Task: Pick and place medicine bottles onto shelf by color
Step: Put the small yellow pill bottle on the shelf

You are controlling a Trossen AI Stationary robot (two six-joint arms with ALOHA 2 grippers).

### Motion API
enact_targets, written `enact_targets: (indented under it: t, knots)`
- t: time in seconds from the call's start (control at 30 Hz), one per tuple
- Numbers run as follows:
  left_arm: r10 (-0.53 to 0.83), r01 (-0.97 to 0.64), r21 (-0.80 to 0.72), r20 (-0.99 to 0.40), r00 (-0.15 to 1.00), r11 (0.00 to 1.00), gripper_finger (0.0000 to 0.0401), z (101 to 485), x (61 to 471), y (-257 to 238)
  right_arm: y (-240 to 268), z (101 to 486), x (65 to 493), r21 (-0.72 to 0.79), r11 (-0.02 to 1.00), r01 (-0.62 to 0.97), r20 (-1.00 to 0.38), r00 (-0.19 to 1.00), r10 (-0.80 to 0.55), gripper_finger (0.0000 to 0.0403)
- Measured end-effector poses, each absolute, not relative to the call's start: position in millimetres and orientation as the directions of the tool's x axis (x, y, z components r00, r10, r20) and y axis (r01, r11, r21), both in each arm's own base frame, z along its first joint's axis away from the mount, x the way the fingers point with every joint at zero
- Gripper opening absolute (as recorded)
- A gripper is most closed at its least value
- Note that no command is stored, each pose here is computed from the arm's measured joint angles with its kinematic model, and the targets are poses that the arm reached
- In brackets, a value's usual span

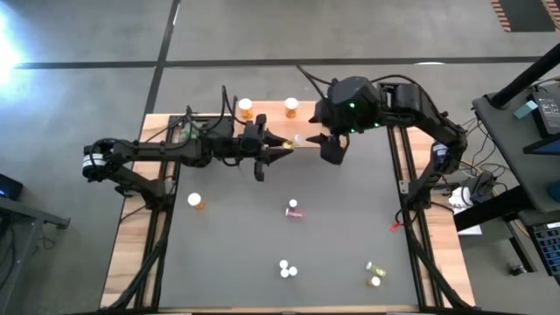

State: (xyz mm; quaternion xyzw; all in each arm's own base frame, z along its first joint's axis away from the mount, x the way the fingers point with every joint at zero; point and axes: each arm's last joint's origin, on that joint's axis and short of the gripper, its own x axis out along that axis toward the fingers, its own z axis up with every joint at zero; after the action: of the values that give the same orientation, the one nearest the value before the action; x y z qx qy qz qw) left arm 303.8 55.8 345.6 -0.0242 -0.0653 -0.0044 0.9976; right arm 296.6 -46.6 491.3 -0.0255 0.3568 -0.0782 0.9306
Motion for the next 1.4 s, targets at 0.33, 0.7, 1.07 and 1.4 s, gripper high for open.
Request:
enact_targets:
  t: [0.33, 0.7, 1.07, 1.4]
  knots:
    - [-0.010, 0.016, -0.046, 0.139, 0.990, 0.999, 0.0084, 346.4, 303.7, 55.4, -35.1, 484.4, 311.6, -0.181, 0.983, 0.011, -0.664, 0.736, -0.131, 0.0237]
    - [-0.007, 0.013, -0.047, 0.132, 0.991, 0.999, 0.0084, 345.7, 303.9, 55.5, -28.8, 482.8, 324.2, -0.187, 0.982, -0.004, -0.632, 0.766, -0.118, 0.0226]
    - [-0.006, 0.013, -0.047, 0.132, 0.991, 0.999, 0.0084, 345.7, 303.9, 55.5, -28.4, 479.3, 323.9, -0.131, 0.991, 0.035, -0.658, 0.745, -0.114, 0.0159]
    - [-0.006, 0.012, -0.047, 0.132, 0.991, 0.999, 0.0084, 345.7, 303.9, 55.6, -28.3, 479.5, 324.0, -0.110, 0.993, 0.052, -0.656, 0.746, -0.112, 0.0094]
